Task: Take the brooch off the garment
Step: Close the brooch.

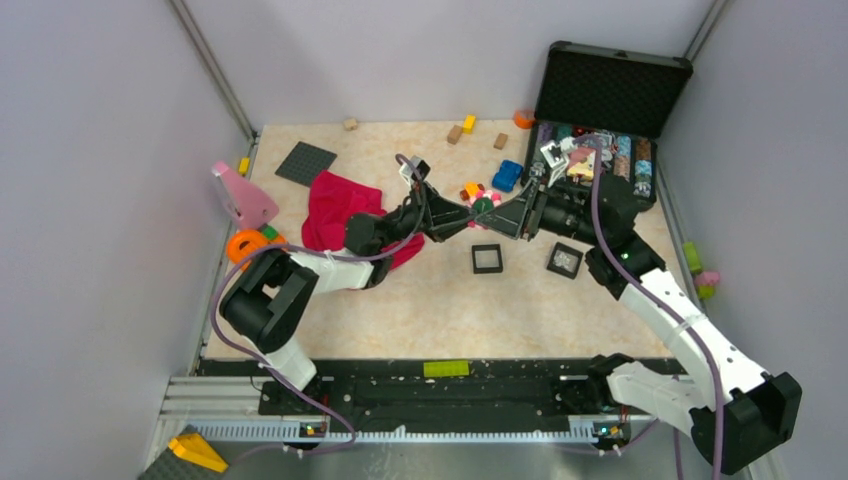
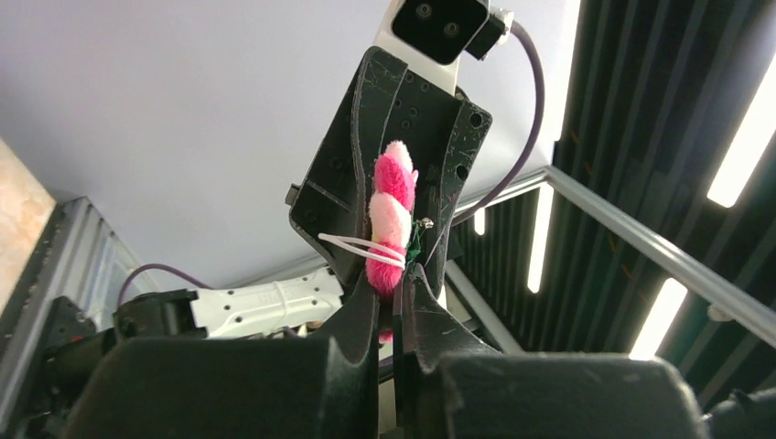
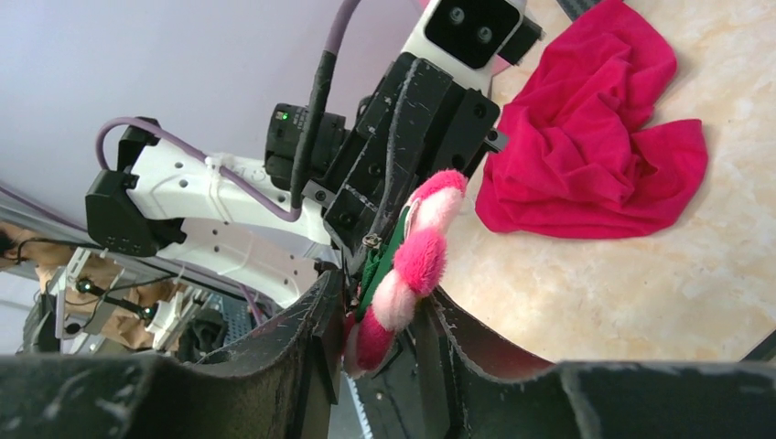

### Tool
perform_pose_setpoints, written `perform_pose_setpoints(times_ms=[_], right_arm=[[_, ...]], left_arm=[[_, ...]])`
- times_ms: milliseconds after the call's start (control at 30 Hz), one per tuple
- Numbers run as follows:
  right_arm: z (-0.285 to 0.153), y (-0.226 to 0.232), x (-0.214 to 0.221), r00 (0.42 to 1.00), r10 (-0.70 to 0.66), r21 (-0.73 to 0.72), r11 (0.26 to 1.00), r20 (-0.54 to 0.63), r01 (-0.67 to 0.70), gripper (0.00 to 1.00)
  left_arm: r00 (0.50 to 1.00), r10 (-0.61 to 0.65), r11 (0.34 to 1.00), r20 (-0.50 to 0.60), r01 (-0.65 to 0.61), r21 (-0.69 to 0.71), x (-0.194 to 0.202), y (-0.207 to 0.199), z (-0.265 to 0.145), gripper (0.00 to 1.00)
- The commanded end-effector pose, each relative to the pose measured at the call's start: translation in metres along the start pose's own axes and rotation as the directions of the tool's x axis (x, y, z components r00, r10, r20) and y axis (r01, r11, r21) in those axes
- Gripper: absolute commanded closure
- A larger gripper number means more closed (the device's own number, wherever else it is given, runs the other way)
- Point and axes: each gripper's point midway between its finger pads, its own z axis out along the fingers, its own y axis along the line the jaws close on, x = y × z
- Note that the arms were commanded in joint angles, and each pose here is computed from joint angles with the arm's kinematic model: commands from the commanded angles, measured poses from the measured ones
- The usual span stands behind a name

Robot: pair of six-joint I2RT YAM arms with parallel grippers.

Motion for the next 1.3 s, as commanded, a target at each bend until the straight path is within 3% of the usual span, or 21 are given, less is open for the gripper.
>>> perform_pose_setpoints(times_ms=[0,300,700,800,900,1267], right_arm=[[-0.001,0.014,0.004,1.0,-0.01,-0.067,0.998,-0.019,0.009,0.69],[-0.014,0.005,0.033,0.997,0.04,-0.104,0.994,-0.068,-0.047,0.75],[-0.03,0.001,0.069,0.99,0.03,-0.135,0.99,-0.136,-0.048,0.76],[-0.033,0.001,0.075,0.988,0.021,-0.148,0.988,-0.15,-0.043,0.76],[-0.037,0.004,0.08,0.988,-0.008,-0.166,0.986,-0.156,-0.018,0.7],[-0.045,0.009,0.09,0.984,-0.04,-0.199,0.98,-0.174,0.004,0.73]], left_arm=[[0.991,0.109,0.994,-0.074,-0.11,-0.01,0.016,-0.006,-0.001,1.0],[0.939,0.266,0.952,-0.217,-0.291,-0.094,0.04,0.016,-0.007,1.0],[0.86,0.397,0.867,-0.319,-0.466,-0.178,0.059,0.032,-0.006,1.0],[0.855,0.395,0.863,-0.335,-0.471,-0.184,0.061,0.034,-0.007,1.0],[0.861,0.38,0.87,-0.338,-0.457,-0.184,0.062,0.035,-0.007,1.0],[0.849,0.381,0.874,-0.366,-0.46,-0.158,0.07,0.036,-0.007,1.0]])
